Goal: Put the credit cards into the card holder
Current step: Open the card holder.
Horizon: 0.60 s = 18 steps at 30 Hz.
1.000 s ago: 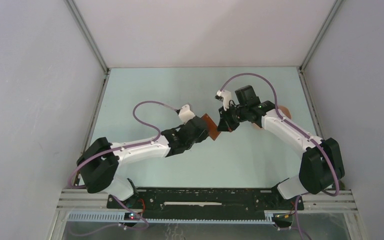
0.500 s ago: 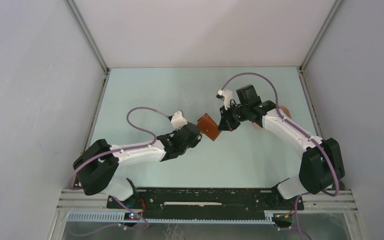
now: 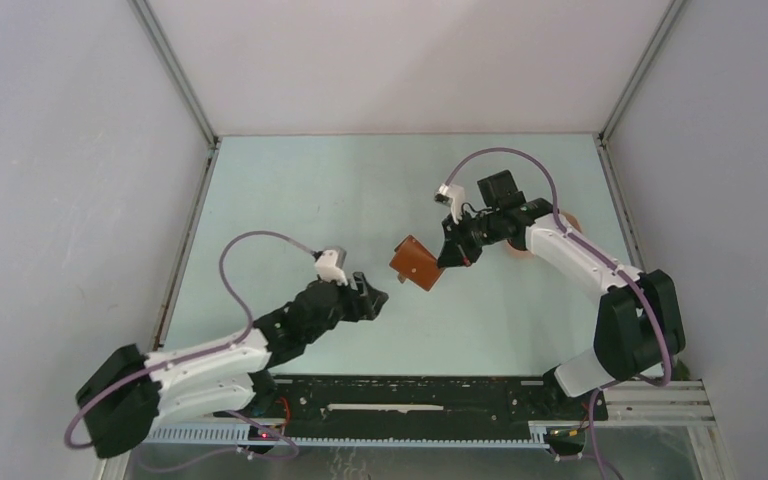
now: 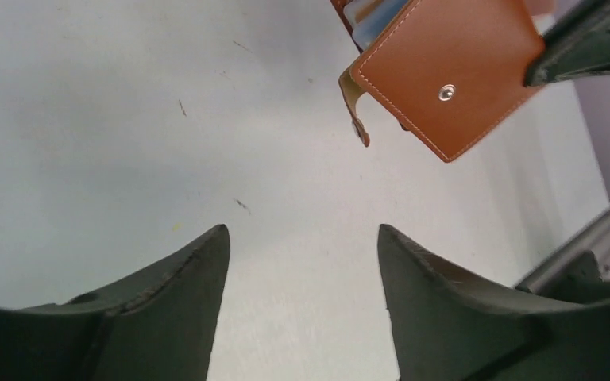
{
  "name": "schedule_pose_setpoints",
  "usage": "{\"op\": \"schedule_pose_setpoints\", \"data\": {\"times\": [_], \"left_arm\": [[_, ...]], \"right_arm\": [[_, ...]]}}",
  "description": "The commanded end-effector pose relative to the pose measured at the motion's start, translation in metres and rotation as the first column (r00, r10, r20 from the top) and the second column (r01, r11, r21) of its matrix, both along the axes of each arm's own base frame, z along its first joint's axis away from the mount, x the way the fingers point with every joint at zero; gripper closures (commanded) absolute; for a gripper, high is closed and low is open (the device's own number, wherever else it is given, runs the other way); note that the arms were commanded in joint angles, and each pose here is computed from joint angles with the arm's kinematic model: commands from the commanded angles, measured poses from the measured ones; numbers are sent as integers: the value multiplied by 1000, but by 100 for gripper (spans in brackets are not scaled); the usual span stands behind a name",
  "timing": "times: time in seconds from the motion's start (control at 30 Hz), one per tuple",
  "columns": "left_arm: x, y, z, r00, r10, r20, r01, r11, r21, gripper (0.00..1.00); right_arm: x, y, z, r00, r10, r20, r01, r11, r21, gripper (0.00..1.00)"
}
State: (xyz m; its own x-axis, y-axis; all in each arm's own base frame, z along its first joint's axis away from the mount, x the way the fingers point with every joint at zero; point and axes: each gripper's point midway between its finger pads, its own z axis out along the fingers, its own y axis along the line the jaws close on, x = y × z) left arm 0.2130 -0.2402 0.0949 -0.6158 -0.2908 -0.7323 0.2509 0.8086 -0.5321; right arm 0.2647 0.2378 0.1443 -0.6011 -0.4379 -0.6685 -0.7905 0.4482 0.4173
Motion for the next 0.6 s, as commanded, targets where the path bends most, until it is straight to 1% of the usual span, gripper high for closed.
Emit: {"op": "schedule_pose_setpoints", "data": {"times": [0.0,0.1,0.13,0.2,0.3,0.33,0.4,0.47,0.53,0.57], "left_arm": [[-14,2,35,959,-181,216,192,981,-30,21],[-26,-1,58,902,-277,333,297,955,-10,18],[-31,-3,64,867,-326,377,344,939,19,18],[-33,-2,77,833,-344,434,361,932,47,18],[-36,0,95,780,-364,510,381,922,75,17],[-39,0,99,754,-377,538,398,914,83,17],[-50,-5,103,690,-424,587,458,883,100,17],[-62,-10,104,638,-459,619,514,852,101,17],[-68,-13,107,629,-463,625,548,834,66,20],[-72,-16,108,628,-471,619,568,822,49,26]], "right_arm": [[-12,5,11,988,147,51,-149,988,46,100],[-25,6,16,968,244,67,-248,966,70,100],[-31,6,18,956,283,73,-289,954,79,100],[-42,4,19,929,356,100,-365,928,80,100],[-61,-3,21,870,468,154,-480,876,53,100],[-67,-6,21,843,507,181,-521,853,36,100],[-76,-8,21,805,555,210,-570,821,16,100],[-82,-9,20,773,588,239,-606,796,0,100],[-83,-10,18,755,598,269,-619,785,-8,100],[-83,-10,16,751,601,275,-622,783,-12,100]]}}
